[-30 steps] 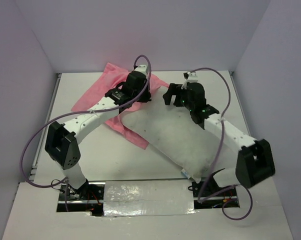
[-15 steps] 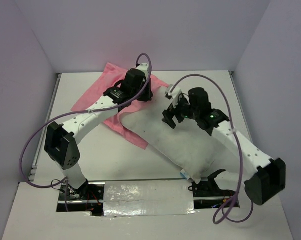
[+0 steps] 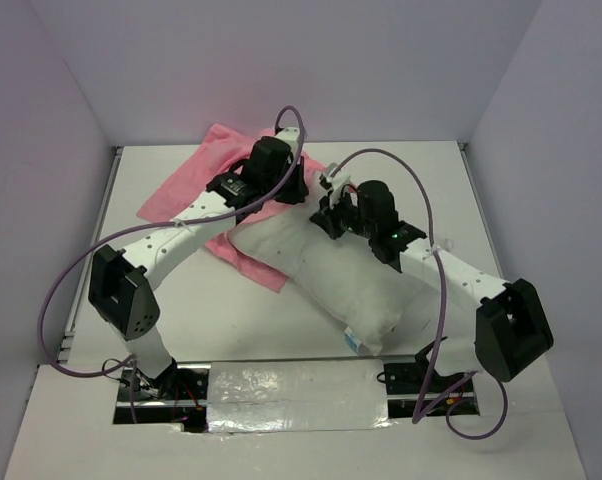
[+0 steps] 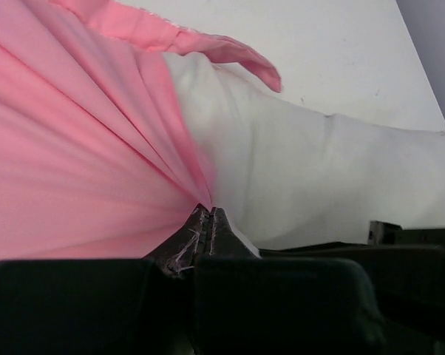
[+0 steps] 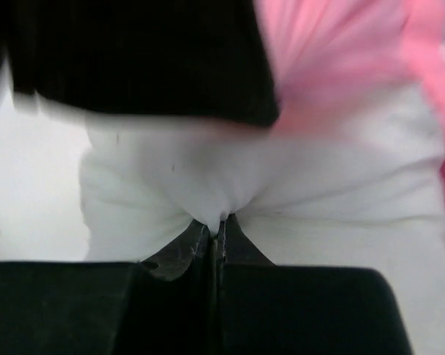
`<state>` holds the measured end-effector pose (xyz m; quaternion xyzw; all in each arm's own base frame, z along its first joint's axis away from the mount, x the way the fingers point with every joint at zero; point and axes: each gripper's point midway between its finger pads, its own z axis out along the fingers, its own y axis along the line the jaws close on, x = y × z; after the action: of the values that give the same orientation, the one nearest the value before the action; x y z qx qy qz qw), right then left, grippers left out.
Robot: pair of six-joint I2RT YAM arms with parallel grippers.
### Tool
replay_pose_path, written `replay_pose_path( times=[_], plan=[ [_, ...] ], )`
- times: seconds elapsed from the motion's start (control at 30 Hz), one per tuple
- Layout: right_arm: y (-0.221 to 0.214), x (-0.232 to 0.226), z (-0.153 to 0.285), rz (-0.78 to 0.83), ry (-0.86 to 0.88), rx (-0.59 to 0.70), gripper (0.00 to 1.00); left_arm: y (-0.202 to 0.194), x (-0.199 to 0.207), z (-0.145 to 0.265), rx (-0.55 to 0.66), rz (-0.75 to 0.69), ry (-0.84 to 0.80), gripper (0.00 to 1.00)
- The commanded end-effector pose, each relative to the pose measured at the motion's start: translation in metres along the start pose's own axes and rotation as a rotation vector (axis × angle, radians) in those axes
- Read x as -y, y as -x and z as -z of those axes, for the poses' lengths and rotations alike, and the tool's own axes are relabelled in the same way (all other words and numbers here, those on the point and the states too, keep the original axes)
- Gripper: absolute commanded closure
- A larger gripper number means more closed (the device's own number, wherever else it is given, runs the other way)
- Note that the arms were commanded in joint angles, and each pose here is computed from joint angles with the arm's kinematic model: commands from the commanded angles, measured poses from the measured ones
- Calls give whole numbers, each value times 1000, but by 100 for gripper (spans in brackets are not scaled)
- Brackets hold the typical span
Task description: Put the pillow into the pillowcase
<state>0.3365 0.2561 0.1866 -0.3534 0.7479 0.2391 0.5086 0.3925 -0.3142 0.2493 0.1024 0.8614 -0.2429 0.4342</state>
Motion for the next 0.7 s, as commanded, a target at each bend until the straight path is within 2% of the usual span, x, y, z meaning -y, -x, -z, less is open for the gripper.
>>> replay_pose_path(
  times=[0.0, 0.13, 0.2, 0.33, 0.5, 0.53, 0.6, 0.67],
  plan=[
    [145, -4, 30, -41, -3, 577, 100, 34, 77, 50, 96, -22, -213, 100],
    [174, 3, 37, -183, -12, 744, 100, 35, 130, 80, 116, -28, -347, 100],
    [173, 11, 29, -228, -41, 762, 100, 36, 151, 96, 128, -22, -410, 100],
    [153, 16, 25, -303, -77, 772, 100, 51, 167, 126, 169, -5, -464, 100],
    [117, 33, 24, -368, -187, 747, 100, 44, 153, 140, 185, 88, -425, 100],
    [117, 30, 27, -361, -179, 748, 100, 34, 148, 134, 159, 94, -402, 100],
    [108, 25, 29, -371, -163, 728, 100, 10, 115, 107, 101, 121, -216, 100],
    [101, 23, 35, -383, -168, 710, 100, -17, 100, 84, 21, 114, -134, 100]
  ],
)
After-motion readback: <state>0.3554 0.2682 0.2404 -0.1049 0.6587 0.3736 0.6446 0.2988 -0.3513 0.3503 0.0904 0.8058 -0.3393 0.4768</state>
